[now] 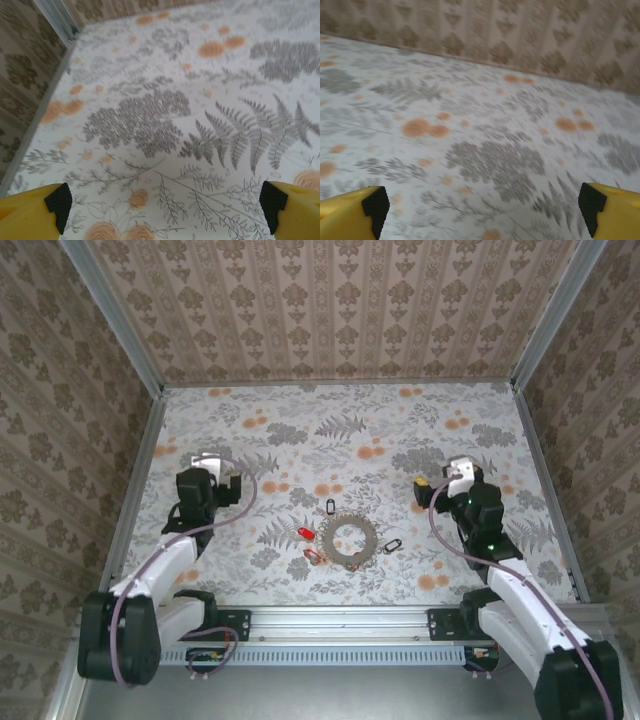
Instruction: Put the keys on the keyring
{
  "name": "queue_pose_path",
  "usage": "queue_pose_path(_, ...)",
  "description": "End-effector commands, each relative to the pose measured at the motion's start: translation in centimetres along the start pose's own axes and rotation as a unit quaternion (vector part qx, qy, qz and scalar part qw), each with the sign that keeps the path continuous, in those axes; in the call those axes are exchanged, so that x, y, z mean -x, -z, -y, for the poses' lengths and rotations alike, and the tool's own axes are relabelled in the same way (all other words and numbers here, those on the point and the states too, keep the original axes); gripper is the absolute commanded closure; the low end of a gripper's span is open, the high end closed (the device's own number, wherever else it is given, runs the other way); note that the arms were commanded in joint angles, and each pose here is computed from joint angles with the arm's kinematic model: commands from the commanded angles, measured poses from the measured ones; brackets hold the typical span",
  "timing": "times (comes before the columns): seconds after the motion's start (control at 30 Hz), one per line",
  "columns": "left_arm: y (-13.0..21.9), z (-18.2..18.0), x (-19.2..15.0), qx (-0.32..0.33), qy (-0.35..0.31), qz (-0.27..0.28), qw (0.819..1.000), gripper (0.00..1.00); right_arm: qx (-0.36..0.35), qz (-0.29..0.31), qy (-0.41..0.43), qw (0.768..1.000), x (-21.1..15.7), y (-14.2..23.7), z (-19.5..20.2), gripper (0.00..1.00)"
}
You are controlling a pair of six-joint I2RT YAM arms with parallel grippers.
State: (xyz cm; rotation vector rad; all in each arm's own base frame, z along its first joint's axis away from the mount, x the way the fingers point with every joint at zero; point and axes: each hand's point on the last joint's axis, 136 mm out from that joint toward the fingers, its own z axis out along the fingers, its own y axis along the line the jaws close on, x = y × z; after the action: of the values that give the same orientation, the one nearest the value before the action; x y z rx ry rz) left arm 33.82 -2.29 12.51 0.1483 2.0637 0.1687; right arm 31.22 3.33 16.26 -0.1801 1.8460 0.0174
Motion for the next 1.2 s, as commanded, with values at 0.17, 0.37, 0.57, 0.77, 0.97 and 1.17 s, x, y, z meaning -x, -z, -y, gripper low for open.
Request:
queue_pose_path(0.17, -3.1, 0.9, 0.7, -0.003, -0.017, 0.040, 0.999, 0.00, -0.022, 0.053, -0.062, 0.996, -1.2, -4.1, 2.6, 0.00)
queue_pose_path(0.37, -5.7, -0.1, 1.0, -0.007, -0.003, 0.078, 0.997, 0.00, -0.033, 0.034, -0.070, 0.996, -3.6, -8.0, 3.3, 0.00)
queue_pose_path(0.57, -6.8, -0.8, 0.3, -0.030, 0.028, 0.082, 0.996, 0.00, -0.034, -0.015, -0.069, 0.997, -4.2, -9.1, 3.4, 0.00)
queue_pose_path(0.77, -7.2, -1.4, -0.2, -0.023, 0.042, 0.062, 0.997, 0.00, -0.059, -0.038, -0.083, 0.994, -4.4, -9.8, 4.4, 0.01)
queue_pose_path(0.97, -7.0, -1.4, -0.1, -0.020, 0.038, 0.066, 0.997, 0.00, -0.059, -0.035, -0.078, 0.995, -4.3, -9.8, 4.2, 0.00)
queue_pose_path(1.17, -7.0, -1.3, -0.1, -0.021, 0.038, 0.067, 0.997, 0.00, -0.060, -0.035, -0.077, 0.995, -4.3, -9.8, 4.2, 0.01)
